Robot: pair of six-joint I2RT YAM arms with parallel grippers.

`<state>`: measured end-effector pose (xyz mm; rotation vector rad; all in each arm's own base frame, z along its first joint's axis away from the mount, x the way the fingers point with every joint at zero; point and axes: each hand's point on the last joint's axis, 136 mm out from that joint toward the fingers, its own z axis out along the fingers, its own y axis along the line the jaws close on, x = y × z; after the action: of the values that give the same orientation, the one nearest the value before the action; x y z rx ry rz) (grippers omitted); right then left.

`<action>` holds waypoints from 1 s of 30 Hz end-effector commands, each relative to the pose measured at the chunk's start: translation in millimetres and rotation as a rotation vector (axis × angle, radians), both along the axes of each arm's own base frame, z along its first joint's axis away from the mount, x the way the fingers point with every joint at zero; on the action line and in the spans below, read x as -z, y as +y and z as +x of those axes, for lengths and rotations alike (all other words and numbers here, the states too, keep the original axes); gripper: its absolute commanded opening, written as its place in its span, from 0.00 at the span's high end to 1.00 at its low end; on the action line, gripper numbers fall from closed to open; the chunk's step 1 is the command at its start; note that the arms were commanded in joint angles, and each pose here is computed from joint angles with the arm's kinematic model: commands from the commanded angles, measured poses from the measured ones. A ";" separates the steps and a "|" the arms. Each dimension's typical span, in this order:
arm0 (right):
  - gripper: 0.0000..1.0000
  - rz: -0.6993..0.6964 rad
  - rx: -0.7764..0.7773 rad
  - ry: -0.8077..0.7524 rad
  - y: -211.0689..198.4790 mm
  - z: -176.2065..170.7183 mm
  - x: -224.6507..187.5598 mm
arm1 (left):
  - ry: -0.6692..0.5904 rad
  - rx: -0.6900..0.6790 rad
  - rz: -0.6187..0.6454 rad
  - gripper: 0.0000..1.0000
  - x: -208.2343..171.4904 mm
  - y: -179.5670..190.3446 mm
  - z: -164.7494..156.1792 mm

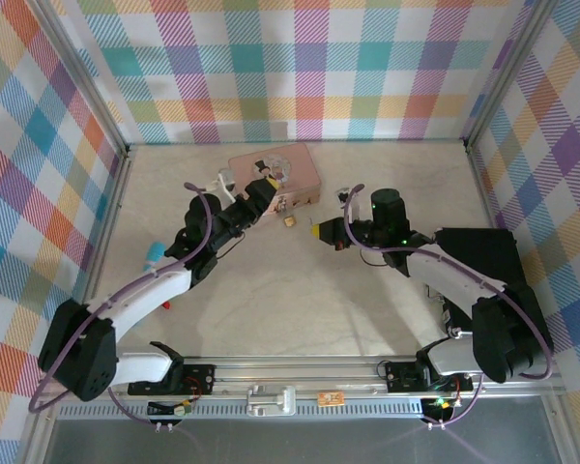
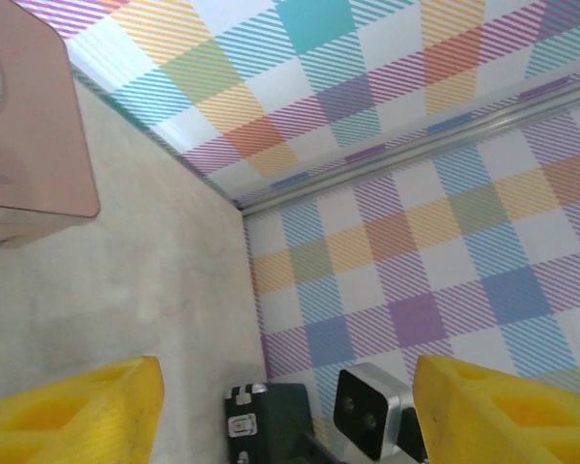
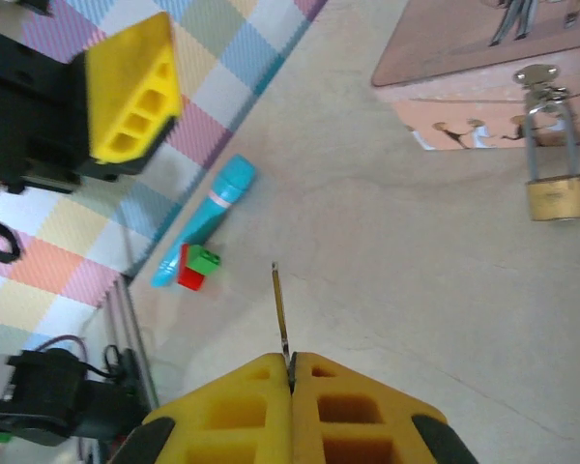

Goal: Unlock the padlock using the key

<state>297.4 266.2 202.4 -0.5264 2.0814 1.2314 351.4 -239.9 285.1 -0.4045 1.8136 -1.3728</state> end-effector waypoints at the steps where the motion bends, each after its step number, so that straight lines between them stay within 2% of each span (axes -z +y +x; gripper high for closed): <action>1: 1.00 -0.123 -0.017 -0.185 -7.2 2.9 -14.5 | 0.071 0.003 0.119 0.32 21.6 3.8 -7.2; 6: 1.00 -0.196 0.008 -0.389 -12.8 4.9 -30.4 | 0.092 0.035 0.104 0.35 23.3 -4.2 -12.2; 9: 1.00 -0.300 0.092 -0.440 -23.0 16.4 -29.2 | 0.070 0.051 0.107 0.34 18.0 -14.5 -17.1; 14: 1.00 -0.406 0.094 -0.543 -22.7 20.2 -28.7 | 0.048 0.101 0.064 0.35 7.6 -32.4 -15.3; 17: 1.00 -0.442 0.108 -0.585 -21.2 22.7 -32.4 | 0.046 0.102 0.092 0.36 4.2 -41.6 -15.7; 19: 1.00 -0.450 0.111 -0.600 -18.5 22.8 -35.0 | 0.053 0.085 0.117 0.37 6.7 -45.6 -15.4; 22: 1.00 -0.434 0.114 -0.564 -12.2 22.9 -33.1 | 0.059 0.109 0.079 0.52 9.5 -60.0 -12.2; 23: 1.00 -0.426 0.117 -0.545 -10.2 23.4 -32.1 | 0.072 0.114 0.060 0.54 11.9 -64.6 -9.1; 30: 1.00 -0.417 0.139 -0.541 -1.7 24.4 -28.8 | 0.115 0.099 0.068 0.54 23.1 -77.6 5.3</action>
<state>316.4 261.5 219.9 -0.8240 1.8817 0.4921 351.7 -311.0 237.1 -0.3705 2.0570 -1.3408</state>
